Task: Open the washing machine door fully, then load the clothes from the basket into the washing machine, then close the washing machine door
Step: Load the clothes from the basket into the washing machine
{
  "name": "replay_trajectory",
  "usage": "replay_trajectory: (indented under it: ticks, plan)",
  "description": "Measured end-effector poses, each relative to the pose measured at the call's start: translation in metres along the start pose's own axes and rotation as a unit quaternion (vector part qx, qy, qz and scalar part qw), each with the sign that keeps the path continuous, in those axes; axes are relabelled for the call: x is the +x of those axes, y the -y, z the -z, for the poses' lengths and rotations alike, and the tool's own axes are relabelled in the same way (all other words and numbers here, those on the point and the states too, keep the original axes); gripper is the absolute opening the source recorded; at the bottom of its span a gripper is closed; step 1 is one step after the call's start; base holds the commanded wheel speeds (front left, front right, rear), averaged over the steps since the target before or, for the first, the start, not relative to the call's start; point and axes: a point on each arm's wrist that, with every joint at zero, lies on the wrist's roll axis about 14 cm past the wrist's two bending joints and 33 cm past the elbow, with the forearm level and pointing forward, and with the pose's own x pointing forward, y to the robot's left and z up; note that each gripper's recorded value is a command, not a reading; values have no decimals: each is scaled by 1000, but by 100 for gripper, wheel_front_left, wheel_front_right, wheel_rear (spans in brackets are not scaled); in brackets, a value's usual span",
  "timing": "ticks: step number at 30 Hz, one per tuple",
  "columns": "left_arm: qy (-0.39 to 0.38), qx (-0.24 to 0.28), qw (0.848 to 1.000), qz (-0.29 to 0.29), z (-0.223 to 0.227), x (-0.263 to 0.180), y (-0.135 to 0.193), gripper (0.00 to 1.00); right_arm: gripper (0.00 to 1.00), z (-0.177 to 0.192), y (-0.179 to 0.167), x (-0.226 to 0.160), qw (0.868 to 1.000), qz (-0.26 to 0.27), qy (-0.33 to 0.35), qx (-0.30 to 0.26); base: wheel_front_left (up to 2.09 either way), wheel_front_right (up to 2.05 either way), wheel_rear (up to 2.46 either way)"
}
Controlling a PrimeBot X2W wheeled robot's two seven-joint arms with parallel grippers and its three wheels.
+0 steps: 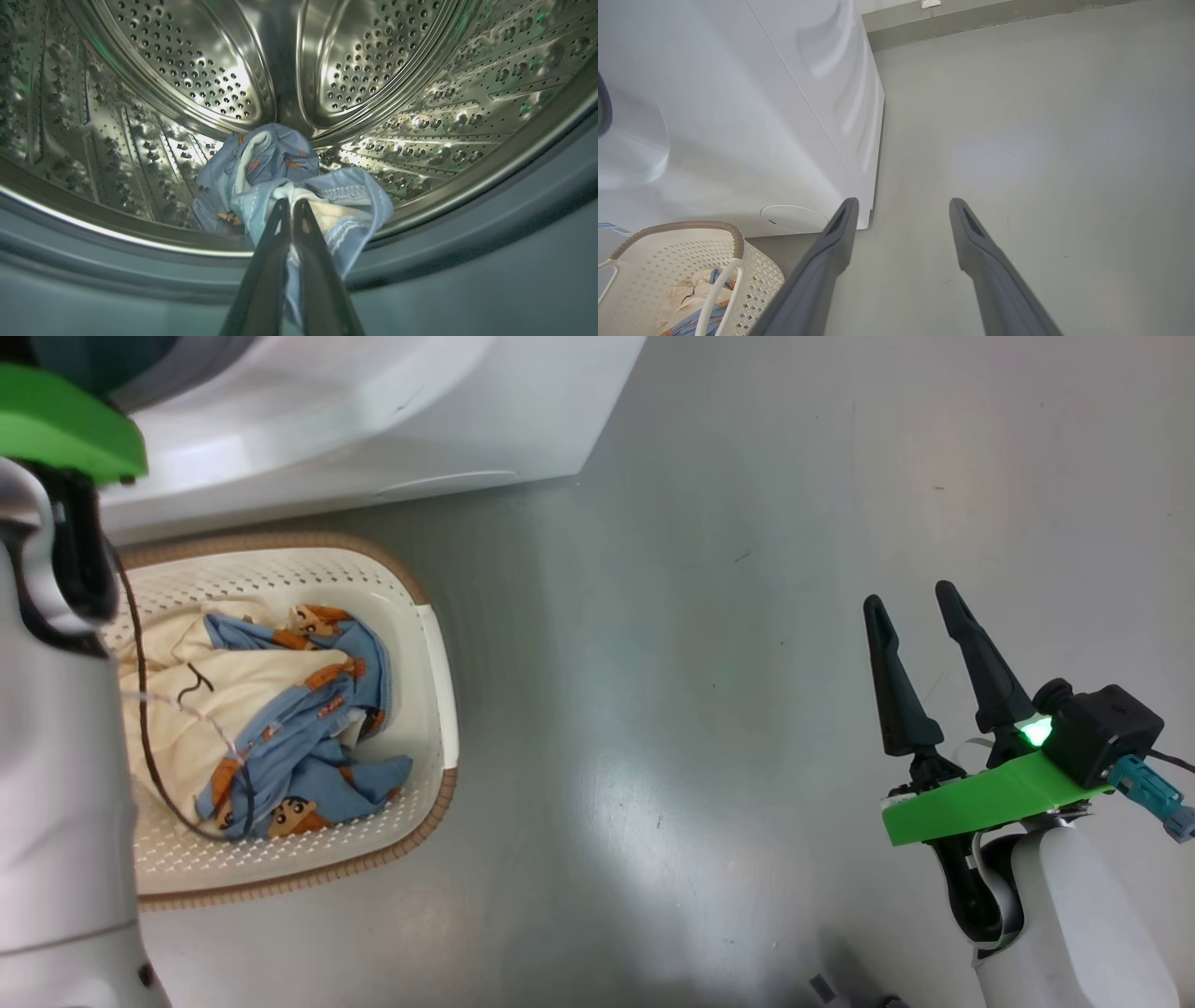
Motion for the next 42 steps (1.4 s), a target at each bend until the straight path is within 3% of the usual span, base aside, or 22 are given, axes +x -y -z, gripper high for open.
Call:
replay_trajectory:
  ticks: [20, 42]
  plan:
    - [67, 38, 996, 43, -42, 51, 9, 0, 100, 11, 10, -2, 1000, 13, -14, -4, 0, 0, 0]
    - [99, 43, 992, 68, -44, 106, 8, 0, 100, 55, 25, 4, 998, 33, -58, 2, 0, 0, 0]
